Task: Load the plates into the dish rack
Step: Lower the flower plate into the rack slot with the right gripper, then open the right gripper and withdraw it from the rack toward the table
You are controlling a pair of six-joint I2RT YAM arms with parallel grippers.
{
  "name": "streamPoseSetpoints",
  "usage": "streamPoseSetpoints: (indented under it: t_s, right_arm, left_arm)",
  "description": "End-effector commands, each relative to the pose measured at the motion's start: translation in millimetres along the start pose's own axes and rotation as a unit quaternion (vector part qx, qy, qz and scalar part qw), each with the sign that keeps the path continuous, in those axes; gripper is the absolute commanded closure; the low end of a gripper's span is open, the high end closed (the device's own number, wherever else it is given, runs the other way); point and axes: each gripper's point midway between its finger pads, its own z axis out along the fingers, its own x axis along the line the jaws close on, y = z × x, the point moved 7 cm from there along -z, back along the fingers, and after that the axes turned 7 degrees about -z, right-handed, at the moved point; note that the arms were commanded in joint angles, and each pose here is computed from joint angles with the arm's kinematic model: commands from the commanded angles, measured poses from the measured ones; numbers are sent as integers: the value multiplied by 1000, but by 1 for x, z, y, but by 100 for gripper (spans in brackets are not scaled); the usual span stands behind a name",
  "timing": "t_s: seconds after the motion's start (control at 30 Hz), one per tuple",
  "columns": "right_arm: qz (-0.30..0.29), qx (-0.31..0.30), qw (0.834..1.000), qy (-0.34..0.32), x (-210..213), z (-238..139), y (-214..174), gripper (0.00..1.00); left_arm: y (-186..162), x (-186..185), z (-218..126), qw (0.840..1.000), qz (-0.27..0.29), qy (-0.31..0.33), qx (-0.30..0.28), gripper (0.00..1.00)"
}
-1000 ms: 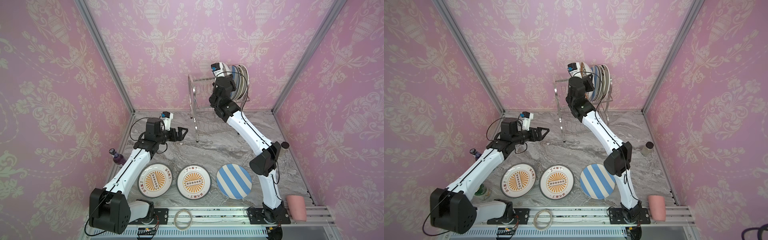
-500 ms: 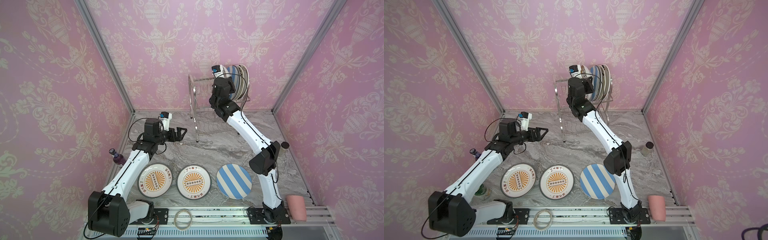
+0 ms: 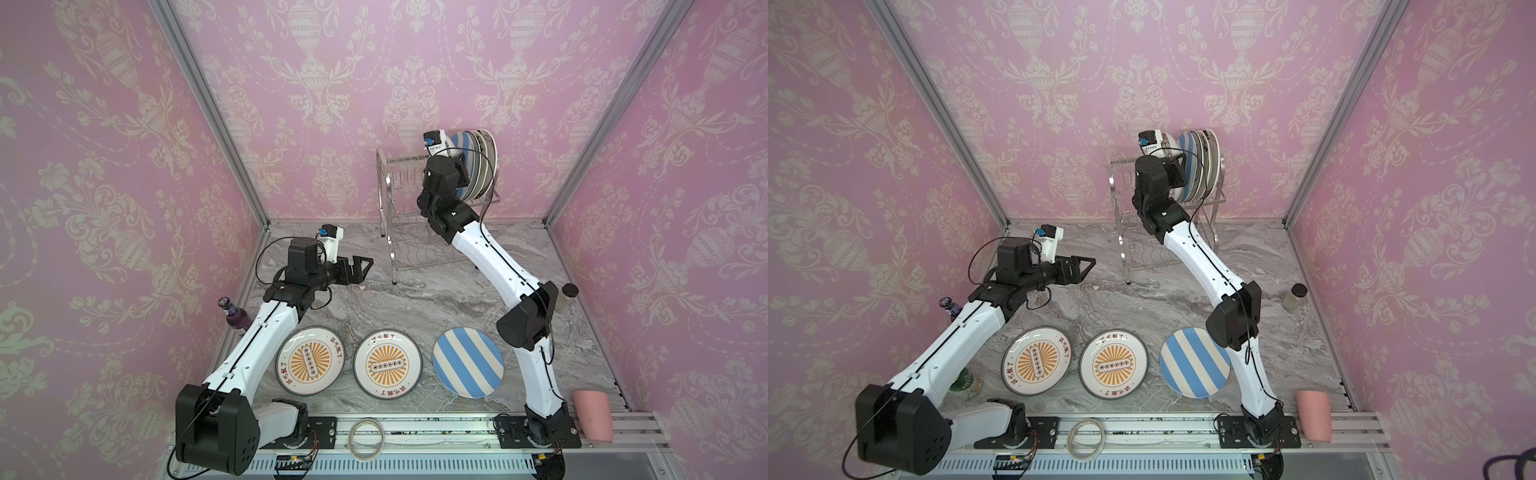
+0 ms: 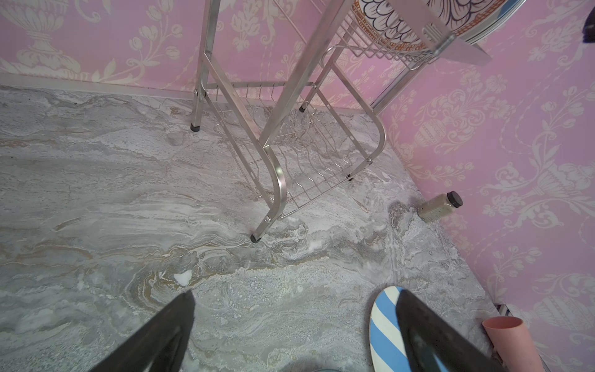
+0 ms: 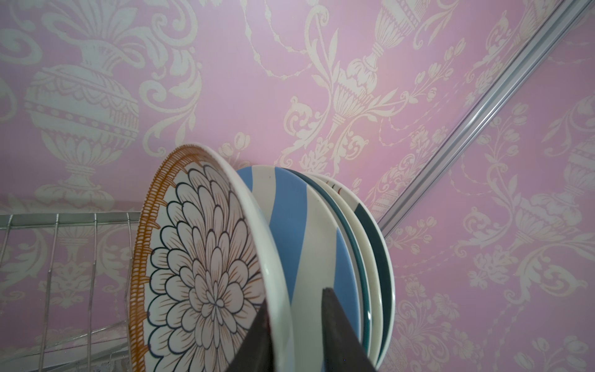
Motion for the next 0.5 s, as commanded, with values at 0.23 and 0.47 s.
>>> streamPoseSetpoints:
  t_s: [0.23, 0.47]
  right_arm:
    - [51, -22, 998, -4, -29, -15, 27, 45]
    - [62, -23, 997, 50, -54, -43, 35, 33]
  left_arm:
    - [-1, 4, -4, 1000, 7, 10, -2, 1]
    - [3, 6, -4, 999, 14, 28, -2, 1]
